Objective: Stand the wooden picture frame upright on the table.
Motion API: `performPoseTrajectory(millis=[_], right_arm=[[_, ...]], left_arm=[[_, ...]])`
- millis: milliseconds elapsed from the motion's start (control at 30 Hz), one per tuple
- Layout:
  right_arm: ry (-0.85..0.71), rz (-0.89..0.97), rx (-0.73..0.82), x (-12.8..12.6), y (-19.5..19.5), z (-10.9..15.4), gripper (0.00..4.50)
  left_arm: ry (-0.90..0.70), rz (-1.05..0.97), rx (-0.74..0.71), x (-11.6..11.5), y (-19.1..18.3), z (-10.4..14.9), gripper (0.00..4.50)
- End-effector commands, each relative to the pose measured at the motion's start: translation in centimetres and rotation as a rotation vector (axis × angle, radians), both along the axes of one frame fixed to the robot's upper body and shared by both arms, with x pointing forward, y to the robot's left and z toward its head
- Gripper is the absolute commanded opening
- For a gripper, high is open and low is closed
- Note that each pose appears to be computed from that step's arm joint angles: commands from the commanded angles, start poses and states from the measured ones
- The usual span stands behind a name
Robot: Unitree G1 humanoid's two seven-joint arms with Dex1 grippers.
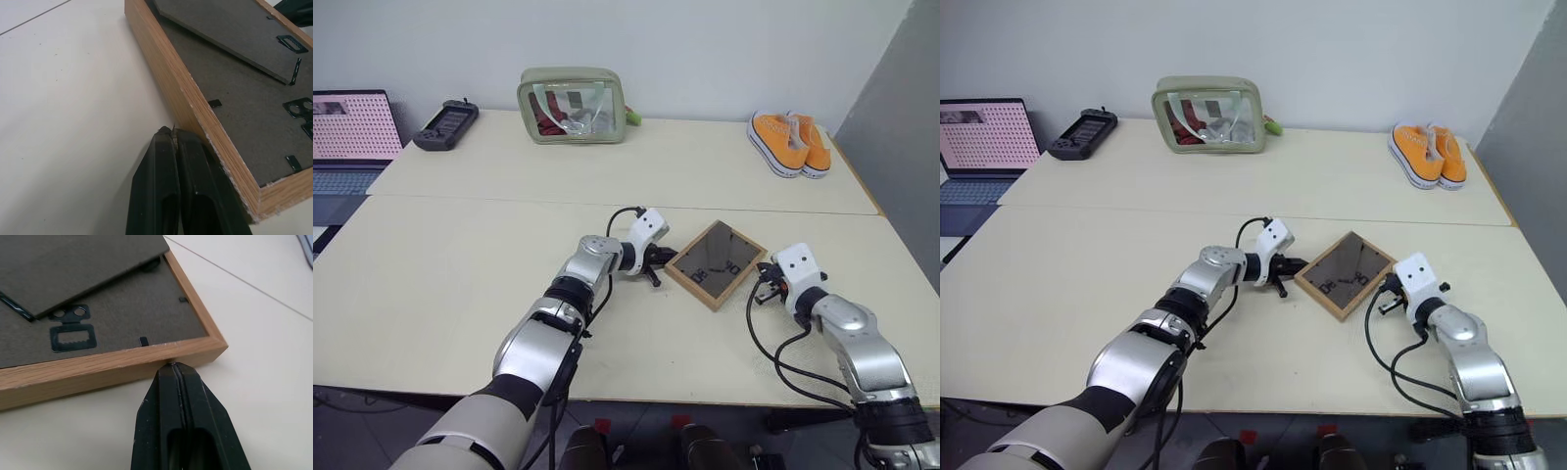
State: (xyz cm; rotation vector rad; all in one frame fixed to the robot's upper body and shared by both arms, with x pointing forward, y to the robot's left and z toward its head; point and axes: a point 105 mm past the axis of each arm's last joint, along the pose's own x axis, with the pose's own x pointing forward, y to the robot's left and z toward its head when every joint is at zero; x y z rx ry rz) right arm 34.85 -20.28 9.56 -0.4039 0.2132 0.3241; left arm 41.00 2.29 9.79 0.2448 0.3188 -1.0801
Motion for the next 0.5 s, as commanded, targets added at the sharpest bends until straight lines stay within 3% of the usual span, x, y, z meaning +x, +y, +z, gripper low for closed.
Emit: performPoseTrajectory(millis=[33,500], right_arm=[[-0.057,0.042,-0.016,1.1,0.8,1.2,0.00],[-0.066,0.171,-0.022,4.4,4.0,1.3,0.00]], left_arm=[[-0.047,-0.047,-0.050,-0.5,-1.0,1.7,0.11],[-0.036,-0.126,-0.049,-6.6,2.0,4.2,0.11]])
